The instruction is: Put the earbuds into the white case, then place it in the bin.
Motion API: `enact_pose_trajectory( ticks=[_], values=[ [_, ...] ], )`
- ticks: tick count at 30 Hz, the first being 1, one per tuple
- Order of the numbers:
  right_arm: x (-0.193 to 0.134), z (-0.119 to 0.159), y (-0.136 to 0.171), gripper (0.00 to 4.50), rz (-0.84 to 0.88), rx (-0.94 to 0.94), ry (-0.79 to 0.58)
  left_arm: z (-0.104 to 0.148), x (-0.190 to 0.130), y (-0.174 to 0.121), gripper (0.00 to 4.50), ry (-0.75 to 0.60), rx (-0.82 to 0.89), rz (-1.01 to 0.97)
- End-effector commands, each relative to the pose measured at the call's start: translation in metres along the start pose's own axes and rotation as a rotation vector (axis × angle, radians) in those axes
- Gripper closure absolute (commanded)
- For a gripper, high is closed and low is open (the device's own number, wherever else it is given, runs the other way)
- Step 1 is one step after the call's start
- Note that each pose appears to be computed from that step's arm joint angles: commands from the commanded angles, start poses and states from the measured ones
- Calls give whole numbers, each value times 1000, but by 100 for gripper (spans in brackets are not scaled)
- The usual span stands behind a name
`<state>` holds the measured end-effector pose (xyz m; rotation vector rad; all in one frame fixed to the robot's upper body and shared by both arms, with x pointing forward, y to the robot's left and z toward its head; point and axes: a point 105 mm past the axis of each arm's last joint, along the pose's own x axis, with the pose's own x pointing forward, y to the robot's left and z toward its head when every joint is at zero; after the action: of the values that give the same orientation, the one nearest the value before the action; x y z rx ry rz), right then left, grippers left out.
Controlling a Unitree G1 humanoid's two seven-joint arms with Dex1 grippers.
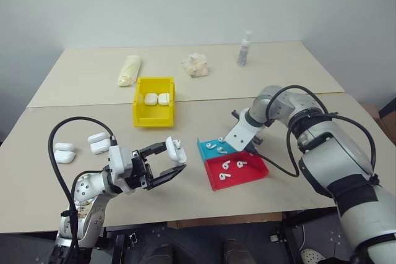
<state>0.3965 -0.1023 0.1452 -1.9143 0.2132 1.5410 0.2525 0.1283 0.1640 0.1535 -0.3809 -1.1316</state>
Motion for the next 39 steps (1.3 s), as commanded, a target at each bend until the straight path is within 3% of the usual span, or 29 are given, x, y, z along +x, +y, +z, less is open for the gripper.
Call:
enact_pose_trajectory(
  ticks=[1,7,10,21,26,30,35,39],
  values=[
    [-2,-3,0,307,8,-13,22,10,2,0,175,-20,46,-8],
    [-2,-2,0,307,10,-12,15,9,2,0,175,-20,48,-8],
    [-1,-1,-1,360,3,-10,7,9,2,0,175,-19,49,-8],
    [-7,-1,-5,360,-39,11,-7,12,4,1,175,-33,47,-8],
    [-43,-4,-25,360,-222,84,-64,20,11,4,175,-77,48,-20],
    [-89,2,-39,360,-483,189,-208,32,23,5,175,-144,35,-41],
    [-142,21,-33,360,-757,371,-370,42,38,6,175,-196,14,-92],
    [-183,46,-18,360,-991,554,-583,50,52,5,175,-252,-6,-150]
  ],
)
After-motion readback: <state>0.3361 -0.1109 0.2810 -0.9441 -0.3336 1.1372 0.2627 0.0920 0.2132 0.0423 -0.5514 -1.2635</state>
